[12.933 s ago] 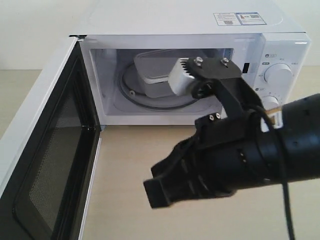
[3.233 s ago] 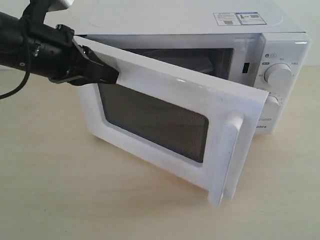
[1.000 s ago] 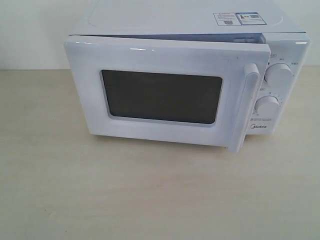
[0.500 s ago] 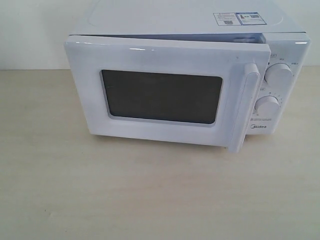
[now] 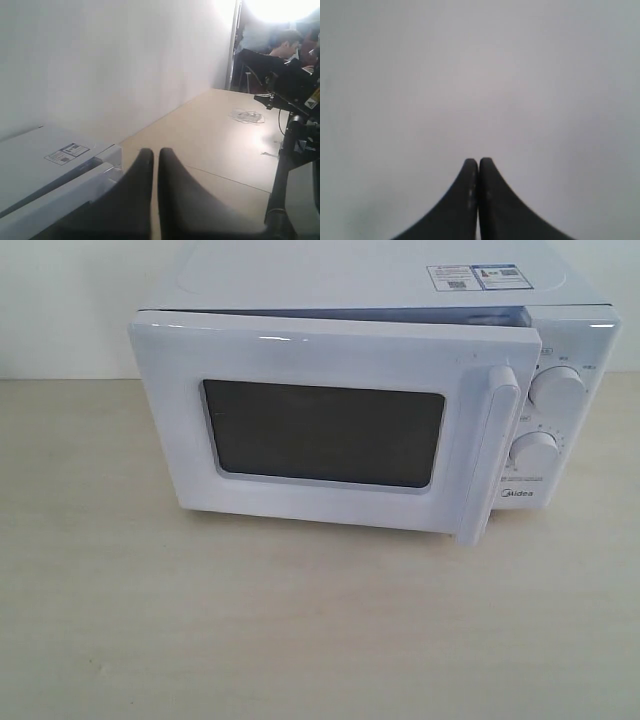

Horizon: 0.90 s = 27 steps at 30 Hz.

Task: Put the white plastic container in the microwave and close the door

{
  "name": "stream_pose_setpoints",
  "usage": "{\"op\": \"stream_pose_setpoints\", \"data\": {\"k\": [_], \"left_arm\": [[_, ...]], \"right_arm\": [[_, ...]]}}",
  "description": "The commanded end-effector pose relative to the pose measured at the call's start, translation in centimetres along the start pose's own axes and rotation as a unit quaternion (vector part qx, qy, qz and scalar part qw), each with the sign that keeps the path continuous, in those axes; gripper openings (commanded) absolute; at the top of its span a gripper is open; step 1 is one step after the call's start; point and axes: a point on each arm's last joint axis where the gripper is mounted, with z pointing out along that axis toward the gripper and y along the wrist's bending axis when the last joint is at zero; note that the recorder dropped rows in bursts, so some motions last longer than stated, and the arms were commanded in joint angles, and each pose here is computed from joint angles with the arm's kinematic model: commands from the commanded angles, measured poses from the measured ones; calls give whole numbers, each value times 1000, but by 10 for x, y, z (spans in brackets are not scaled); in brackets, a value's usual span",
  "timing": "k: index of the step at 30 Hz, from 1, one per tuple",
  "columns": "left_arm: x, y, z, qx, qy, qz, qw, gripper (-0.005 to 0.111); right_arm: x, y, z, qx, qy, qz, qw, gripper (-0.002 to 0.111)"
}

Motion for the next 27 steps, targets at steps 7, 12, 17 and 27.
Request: {"op": "stream_pose_setpoints", "data": {"k": [7,12,17,27], "left_arm": [[-1,-2,-1,4,0,-2,1000,4],[-1,-2,-1,4,0,-2,1000,4],[-1,-2,-1,4,0,-1,1000,4],[-1,-2,-1,4,0,0,1000,4]], "right_arm": [[29,-26,0,135,169,-102,971,0],[43,-27,-7,120,262,-158,944,0],[69,-19,-15,56,369,-131,919,0],[112,20,-15,-187,364,57,910,0]]}}
